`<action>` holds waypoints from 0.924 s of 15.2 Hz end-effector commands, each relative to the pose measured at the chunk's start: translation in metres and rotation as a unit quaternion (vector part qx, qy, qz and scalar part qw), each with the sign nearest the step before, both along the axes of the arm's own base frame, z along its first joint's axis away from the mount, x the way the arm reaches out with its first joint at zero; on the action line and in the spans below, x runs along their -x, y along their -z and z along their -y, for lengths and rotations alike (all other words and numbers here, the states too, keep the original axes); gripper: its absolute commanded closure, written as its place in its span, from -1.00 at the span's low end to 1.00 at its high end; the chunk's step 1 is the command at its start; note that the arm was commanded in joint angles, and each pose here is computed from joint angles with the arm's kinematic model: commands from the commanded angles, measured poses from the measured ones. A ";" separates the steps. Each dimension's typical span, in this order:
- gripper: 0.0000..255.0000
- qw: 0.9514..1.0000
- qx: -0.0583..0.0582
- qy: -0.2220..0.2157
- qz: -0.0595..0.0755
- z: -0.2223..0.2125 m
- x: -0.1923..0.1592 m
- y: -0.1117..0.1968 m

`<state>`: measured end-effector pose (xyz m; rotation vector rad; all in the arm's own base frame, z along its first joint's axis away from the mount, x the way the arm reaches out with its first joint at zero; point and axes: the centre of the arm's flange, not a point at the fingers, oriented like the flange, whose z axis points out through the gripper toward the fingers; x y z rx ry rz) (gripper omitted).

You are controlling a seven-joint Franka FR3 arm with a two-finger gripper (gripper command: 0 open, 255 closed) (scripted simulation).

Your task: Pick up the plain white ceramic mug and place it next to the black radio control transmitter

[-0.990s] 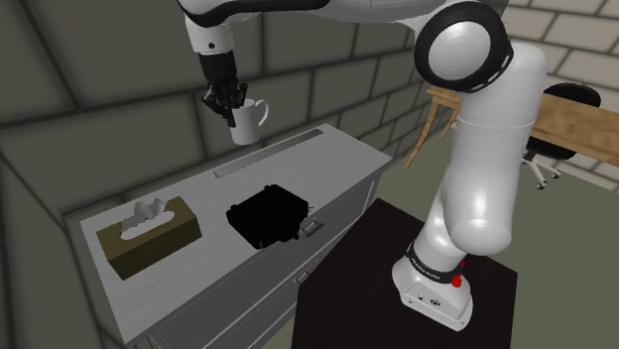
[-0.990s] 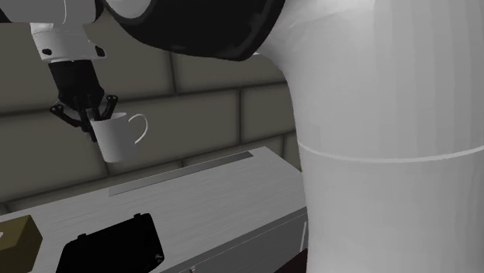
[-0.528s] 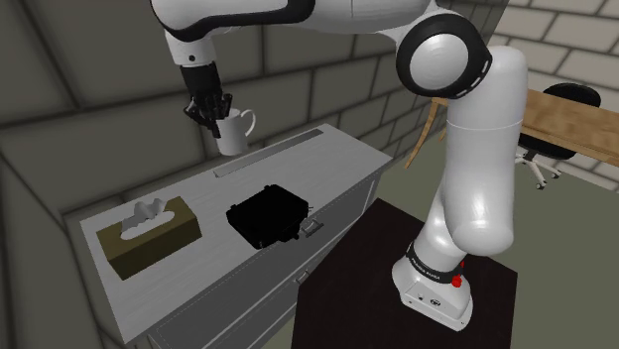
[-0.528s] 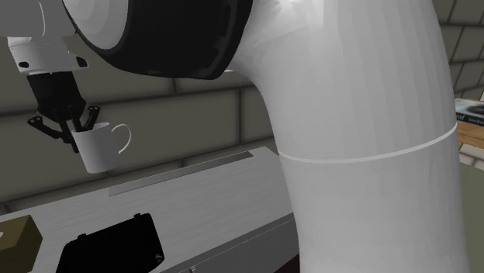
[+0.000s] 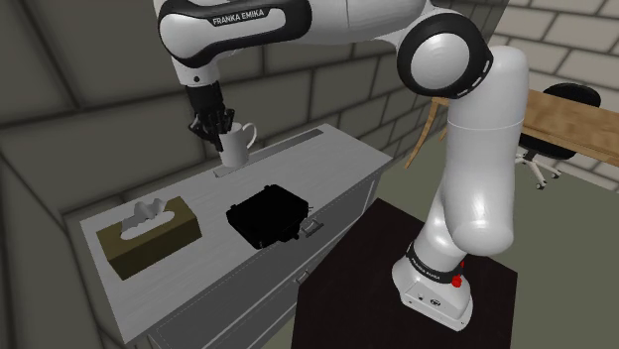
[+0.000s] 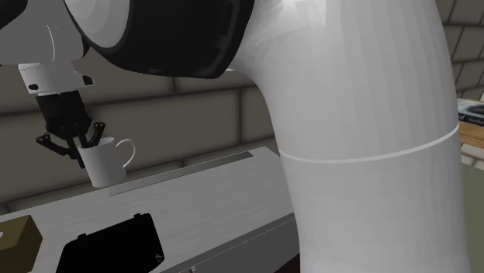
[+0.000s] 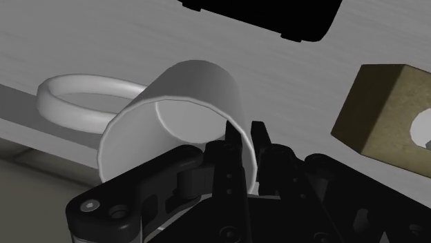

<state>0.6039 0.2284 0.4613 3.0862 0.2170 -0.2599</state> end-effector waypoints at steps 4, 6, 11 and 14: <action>1.00 1.000 0.000 0.000 0.000 0.000 0.000 0.027; 1.00 1.000 0.000 0.000 0.000 0.000 0.000 0.038; 1.00 1.000 0.000 0.000 0.000 0.000 0.000 0.064; 1.00 1.000 0.000 0.000 0.000 0.000 0.000 0.080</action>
